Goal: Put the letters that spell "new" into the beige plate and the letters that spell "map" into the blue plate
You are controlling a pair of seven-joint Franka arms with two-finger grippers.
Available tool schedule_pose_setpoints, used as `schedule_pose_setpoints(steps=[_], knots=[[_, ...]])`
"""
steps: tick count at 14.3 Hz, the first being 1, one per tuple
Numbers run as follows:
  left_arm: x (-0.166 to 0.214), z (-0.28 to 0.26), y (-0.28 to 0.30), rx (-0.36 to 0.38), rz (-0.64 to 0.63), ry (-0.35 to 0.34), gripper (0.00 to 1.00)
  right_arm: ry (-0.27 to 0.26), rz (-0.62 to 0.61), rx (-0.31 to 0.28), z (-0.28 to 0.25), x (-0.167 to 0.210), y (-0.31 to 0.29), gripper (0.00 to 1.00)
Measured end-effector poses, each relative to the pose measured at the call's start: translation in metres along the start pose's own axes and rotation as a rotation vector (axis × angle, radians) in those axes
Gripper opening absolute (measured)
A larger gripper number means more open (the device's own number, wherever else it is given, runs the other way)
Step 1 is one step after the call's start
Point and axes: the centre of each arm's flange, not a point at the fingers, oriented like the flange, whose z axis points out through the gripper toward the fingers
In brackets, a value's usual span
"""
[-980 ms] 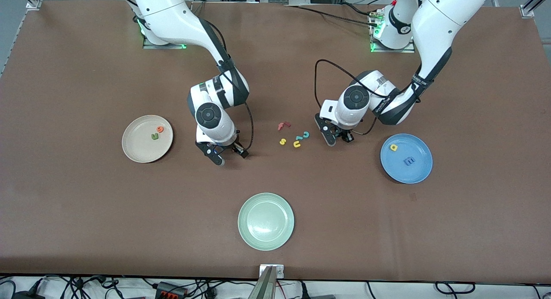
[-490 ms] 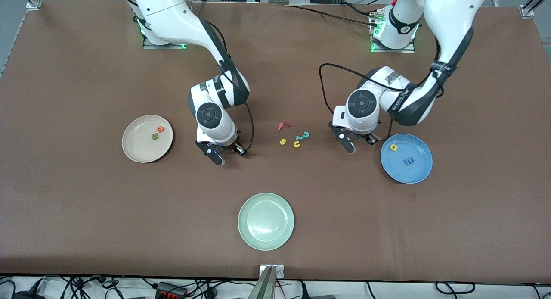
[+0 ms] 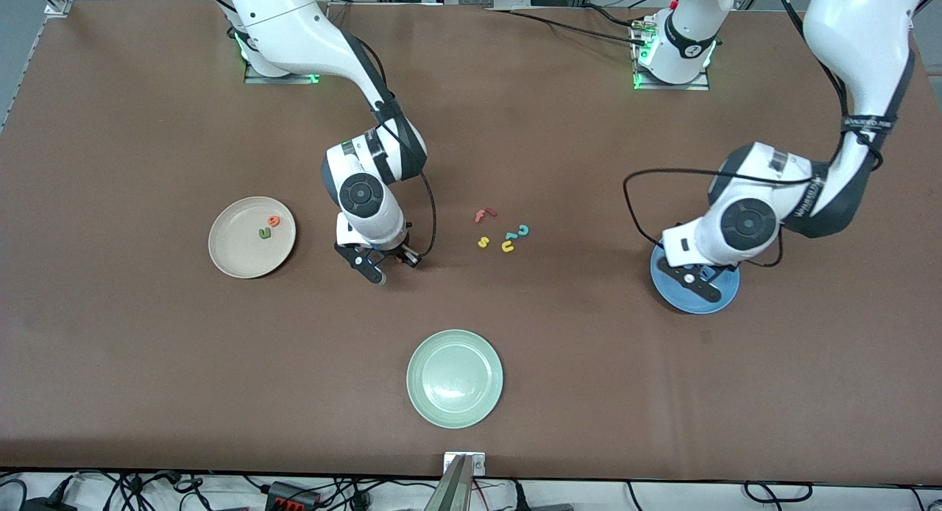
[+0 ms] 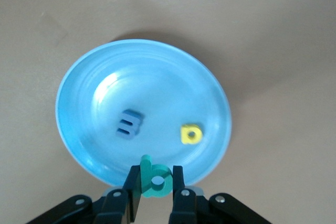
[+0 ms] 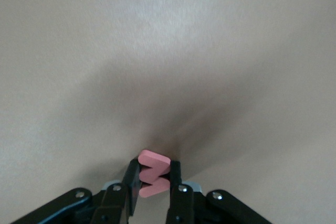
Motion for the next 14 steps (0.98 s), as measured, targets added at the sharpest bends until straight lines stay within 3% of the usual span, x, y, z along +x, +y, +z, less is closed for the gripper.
schedule_pose_setpoints(steps=[3, 7, 10, 14], knots=[[-0.003, 0.043, -0.004, -0.057, -0.021, 0.016, 0.32, 0.019, -0.132, -0.061, -0.022, 0.036, 0.008, 0.26], [-0.001, 0.036, 0.003, -0.052, -0.035, 0.028, 0.69, -0.033, -0.370, -0.222, -0.055, 0.125, 0.070, 0.26], [-0.001, 0.000, -0.002, -0.009, -0.074, 0.063, 0.98, -0.132, -0.499, -0.298, -0.057, 0.169, 0.133, 0.26], [-0.007, -0.100, -0.001, 0.061, -0.187, 0.055, 1.00, -0.266, -0.578, -0.290, -0.049, 0.189, 0.217, 0.26]])
